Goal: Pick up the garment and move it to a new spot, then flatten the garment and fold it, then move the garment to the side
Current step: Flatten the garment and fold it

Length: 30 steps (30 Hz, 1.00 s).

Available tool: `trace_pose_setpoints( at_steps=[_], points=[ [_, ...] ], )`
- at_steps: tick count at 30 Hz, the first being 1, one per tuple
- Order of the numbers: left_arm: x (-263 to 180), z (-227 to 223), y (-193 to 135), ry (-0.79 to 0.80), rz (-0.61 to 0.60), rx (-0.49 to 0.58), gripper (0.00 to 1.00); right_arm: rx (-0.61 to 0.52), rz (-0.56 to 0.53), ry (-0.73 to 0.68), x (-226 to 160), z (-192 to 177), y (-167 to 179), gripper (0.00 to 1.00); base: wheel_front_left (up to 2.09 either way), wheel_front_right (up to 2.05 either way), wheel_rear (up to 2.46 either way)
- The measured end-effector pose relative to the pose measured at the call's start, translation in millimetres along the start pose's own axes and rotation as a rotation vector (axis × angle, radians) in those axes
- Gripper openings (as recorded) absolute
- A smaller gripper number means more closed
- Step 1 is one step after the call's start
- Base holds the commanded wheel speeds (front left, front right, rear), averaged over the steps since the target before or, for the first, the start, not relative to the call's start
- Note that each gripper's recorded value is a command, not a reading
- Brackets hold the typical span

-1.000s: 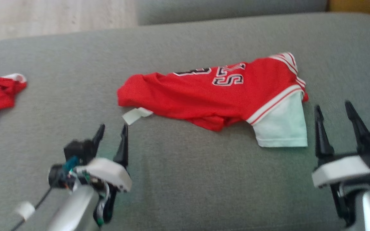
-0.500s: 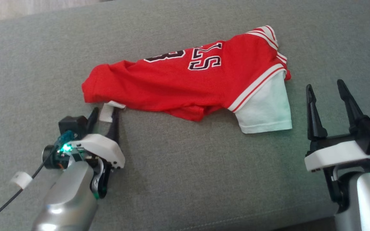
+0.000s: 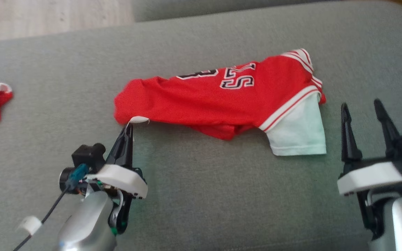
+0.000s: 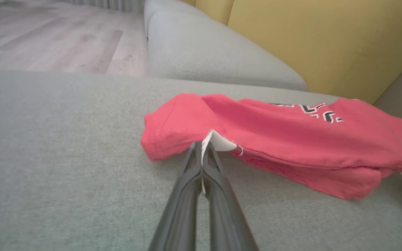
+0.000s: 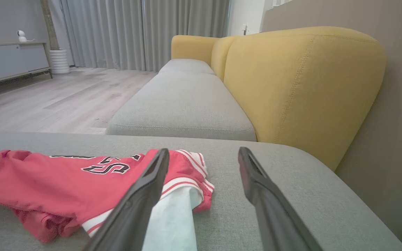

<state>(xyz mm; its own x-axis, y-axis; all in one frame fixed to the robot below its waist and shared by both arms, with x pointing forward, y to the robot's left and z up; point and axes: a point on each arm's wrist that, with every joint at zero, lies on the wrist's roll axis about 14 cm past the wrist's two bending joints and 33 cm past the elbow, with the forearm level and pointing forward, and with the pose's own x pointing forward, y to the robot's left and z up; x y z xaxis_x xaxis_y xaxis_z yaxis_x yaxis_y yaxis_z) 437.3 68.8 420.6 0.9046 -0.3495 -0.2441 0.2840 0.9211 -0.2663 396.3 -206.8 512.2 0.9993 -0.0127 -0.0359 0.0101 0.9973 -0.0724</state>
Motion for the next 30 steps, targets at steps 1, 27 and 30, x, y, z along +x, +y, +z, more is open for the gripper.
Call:
trace_pose_setpoints(
  at_steps=[1,27,30],
  points=[
    [-5,7,0,-0.025,0.001,0.007,0.0,0.003,0.004,0.002,-2,-1,2,1.0,0.0,0.0,0.0],
    [-92,-43,-33,0.097,0.004,-0.056,1.0,0.039,0.015,0.054,-28,-17,6,1.0,0.0,0.0,0.0],
    [-94,-41,-33,0.073,0.012,-0.062,1.0,0.042,0.018,0.054,-29,-17,7,1.0,0.0,0.0,0.0]
  ],
)
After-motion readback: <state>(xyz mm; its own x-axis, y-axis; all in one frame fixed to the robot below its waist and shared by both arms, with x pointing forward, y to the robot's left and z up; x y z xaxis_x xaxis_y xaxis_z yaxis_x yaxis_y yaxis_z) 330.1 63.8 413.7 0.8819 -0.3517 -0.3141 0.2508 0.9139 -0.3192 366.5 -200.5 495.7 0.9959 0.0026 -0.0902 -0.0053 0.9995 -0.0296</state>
